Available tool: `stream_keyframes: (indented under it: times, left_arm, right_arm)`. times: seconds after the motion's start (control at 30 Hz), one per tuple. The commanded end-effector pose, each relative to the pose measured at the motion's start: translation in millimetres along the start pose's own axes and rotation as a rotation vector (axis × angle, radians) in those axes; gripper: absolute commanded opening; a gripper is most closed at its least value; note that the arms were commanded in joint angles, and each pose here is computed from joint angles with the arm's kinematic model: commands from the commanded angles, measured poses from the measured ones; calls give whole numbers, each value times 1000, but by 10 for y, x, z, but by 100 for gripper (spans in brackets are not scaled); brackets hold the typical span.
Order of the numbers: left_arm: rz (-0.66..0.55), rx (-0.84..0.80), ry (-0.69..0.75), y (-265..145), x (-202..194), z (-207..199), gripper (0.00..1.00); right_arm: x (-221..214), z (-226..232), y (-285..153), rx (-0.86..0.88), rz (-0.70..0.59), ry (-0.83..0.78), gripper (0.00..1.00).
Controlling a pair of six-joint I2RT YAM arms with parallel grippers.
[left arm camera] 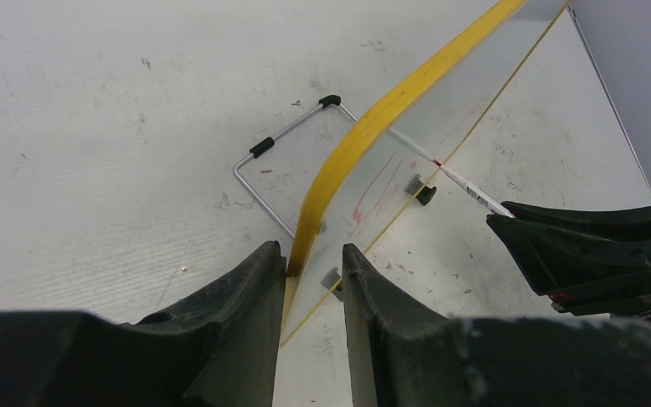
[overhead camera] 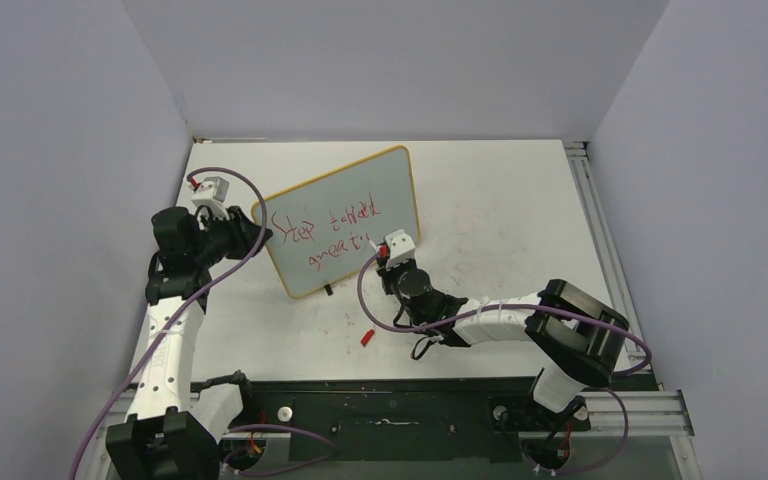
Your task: Write a sentence on the whiteboard
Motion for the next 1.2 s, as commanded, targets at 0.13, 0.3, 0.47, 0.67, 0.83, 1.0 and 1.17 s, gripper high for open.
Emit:
stream_keyframes:
  times: [0.13,0.3,0.47,0.67,0.83,1.0,1.17]
  left_arm:
    - [-40,-12,24,-14,84,-16,29]
    - [-42,-13,25,-18,82,-20,29]
    - [-43,-12,26,-21,83,-21,29]
    - [-43,-13,26,-22,84,-23,29]
    - [-43,-12,26,-22,83,-22,29]
    - [-41,-10,24,-18,80,-20,29]
    - [-41,-10,26,-18,79,-19,29]
  right_arm:
    - [123,101,-68,19,-40,13,5]
    - [216,133,-92,30,-64,12,5]
    - [221,151,-66,33,-65,2,5]
    - [265,163,-24,32,-80,-1,5]
    - [275,174,13,36,-83,-6,5]
    - [280,163,51,33,-84,-6,5]
    - [284,146,74,23,-84,-3,5]
Point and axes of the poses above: each gripper's point midway between its finger pads, its own y axis out along the fingers, its own z axis along the line the jaws close on, x = y × z, the point moved 9 cm from there along -y, back along the fingers
